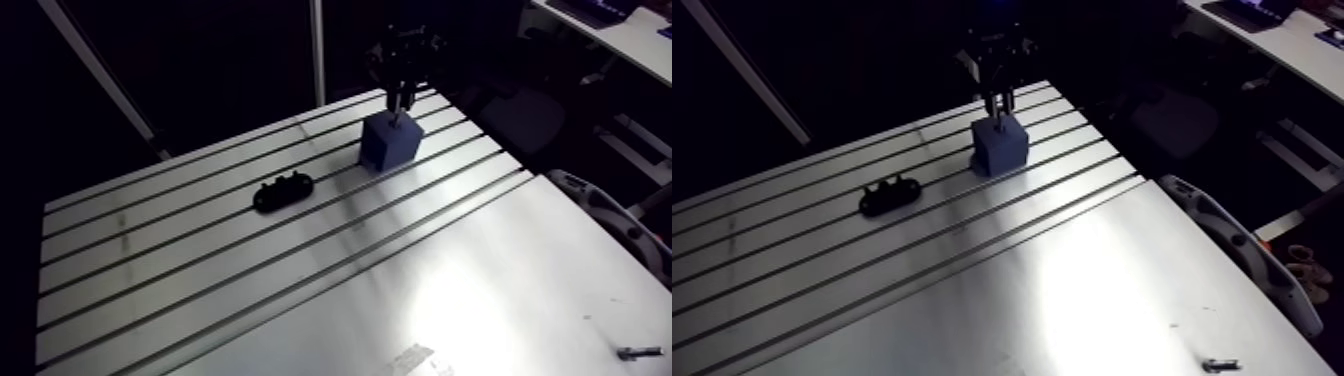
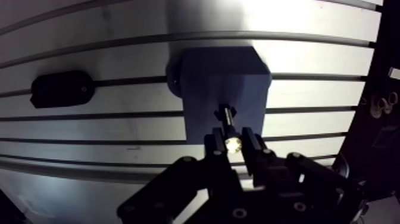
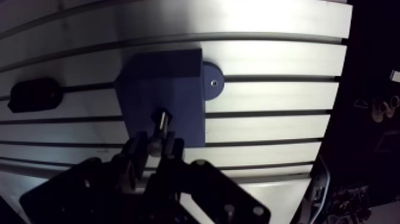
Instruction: Pick up the M10 bolt and insert it into the hex recess until seated.
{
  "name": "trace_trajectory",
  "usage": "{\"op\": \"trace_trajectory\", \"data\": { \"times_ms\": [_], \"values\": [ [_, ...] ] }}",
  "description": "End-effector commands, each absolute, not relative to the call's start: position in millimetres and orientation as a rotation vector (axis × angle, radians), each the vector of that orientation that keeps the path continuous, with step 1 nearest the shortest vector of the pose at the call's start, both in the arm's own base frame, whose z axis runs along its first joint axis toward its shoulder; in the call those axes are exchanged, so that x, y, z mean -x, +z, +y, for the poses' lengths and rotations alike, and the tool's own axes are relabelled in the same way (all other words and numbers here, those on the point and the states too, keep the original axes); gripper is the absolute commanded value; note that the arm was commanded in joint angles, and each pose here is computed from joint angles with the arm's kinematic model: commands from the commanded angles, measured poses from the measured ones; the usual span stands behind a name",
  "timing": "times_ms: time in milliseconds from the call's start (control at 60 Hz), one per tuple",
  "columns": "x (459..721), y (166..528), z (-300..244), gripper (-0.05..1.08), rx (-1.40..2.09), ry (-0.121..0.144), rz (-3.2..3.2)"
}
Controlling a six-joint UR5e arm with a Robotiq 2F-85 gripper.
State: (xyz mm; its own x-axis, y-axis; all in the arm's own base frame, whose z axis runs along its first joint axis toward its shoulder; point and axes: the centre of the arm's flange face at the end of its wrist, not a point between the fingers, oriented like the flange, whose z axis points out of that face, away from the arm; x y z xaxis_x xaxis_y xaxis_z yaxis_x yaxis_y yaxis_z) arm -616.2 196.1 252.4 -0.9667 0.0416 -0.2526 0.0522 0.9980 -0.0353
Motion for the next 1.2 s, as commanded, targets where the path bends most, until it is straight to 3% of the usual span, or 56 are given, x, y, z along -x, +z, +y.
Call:
{"op": "trace_trajectory", "data": {
  "times_ms": [17,1200],
  "values": [
    [615.9,251.5,195.9,0.77,-0.069,-0.062,2.885],
    [617.4,250.5,194.5,0.77,-0.069,-0.060,2.886]
  ]
}}
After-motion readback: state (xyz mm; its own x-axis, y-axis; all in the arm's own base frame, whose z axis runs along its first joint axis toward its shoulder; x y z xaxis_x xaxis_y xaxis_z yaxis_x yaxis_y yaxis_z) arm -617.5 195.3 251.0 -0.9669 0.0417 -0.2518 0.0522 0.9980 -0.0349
